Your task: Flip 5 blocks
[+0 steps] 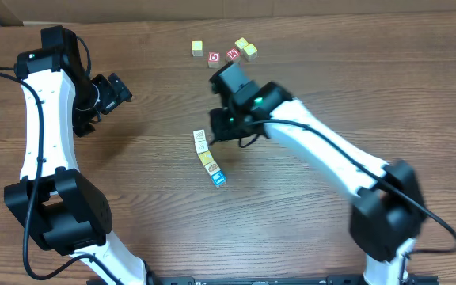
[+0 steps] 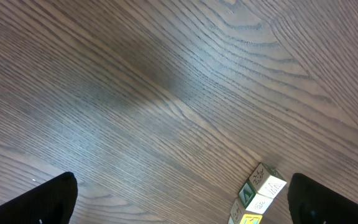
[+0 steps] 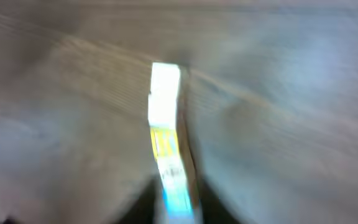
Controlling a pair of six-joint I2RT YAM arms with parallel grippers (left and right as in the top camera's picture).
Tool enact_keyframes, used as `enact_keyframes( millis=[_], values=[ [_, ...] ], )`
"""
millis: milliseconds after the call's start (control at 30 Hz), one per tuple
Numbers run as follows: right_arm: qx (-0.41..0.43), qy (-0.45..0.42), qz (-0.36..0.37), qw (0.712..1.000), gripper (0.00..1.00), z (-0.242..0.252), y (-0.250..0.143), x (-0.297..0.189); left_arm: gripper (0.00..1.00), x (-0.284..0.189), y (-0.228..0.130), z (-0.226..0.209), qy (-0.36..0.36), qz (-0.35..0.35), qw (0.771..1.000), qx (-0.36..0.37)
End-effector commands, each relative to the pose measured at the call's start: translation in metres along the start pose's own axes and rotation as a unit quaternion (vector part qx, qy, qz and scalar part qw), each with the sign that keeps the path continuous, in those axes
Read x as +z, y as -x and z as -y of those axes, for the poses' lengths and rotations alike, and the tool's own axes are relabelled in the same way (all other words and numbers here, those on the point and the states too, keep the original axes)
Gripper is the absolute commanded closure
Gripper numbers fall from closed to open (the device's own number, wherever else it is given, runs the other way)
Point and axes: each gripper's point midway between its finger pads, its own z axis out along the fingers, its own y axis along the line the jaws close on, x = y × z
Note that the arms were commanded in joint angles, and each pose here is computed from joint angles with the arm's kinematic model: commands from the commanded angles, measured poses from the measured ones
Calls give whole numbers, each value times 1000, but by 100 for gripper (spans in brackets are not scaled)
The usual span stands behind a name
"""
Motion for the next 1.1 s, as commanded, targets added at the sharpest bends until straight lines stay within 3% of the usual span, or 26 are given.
enact_keyframes(
  millis=[0, 233, 333, 467, 633, 733, 767, 800, 867, 1067],
  values=[
    [40, -19, -28, 999, 96, 8, -17, -24, 0, -8, 2, 4, -2, 15, 1000, 6],
    [160, -86, -120, 976, 96, 39, -78, -4, 0, -13, 38, 24, -44, 89, 995, -9],
    [200, -104, -136, 965, 96, 43, -100, 12, 0, -13, 26, 37, -84, 55, 995, -5],
    [236, -124, -154, 951, 96, 43, -131, 31, 0, -13, 28, 38, -86, 59, 995, -5],
    [232, -129, -156, 951, 96, 28, -160, 53, 0, -13, 25, 40, -93, 52, 994, -2],
    [237, -134, -133, 953, 96, 26, -160, 59, 0, -13, 13, 57, -117, 41, 989, 76],
    [240, -134, -125, 953, 96, 25, -158, 61, 9, -13, 8, 63, -116, 39, 988, 94],
    [244, -136, -121, 953, 96, 26, -158, 62, 31, -11, 2, 71, -117, 36, 986, 117],
    [244, -131, -116, 954, 96, 26, -157, 66, 96, -8, -10, 86, -113, 34, 980, 158],
    [274, -133, -126, 944, 96, 35, -172, 77, 96, 25, -49, 131, -84, 10, 965, 249]
  ],
)
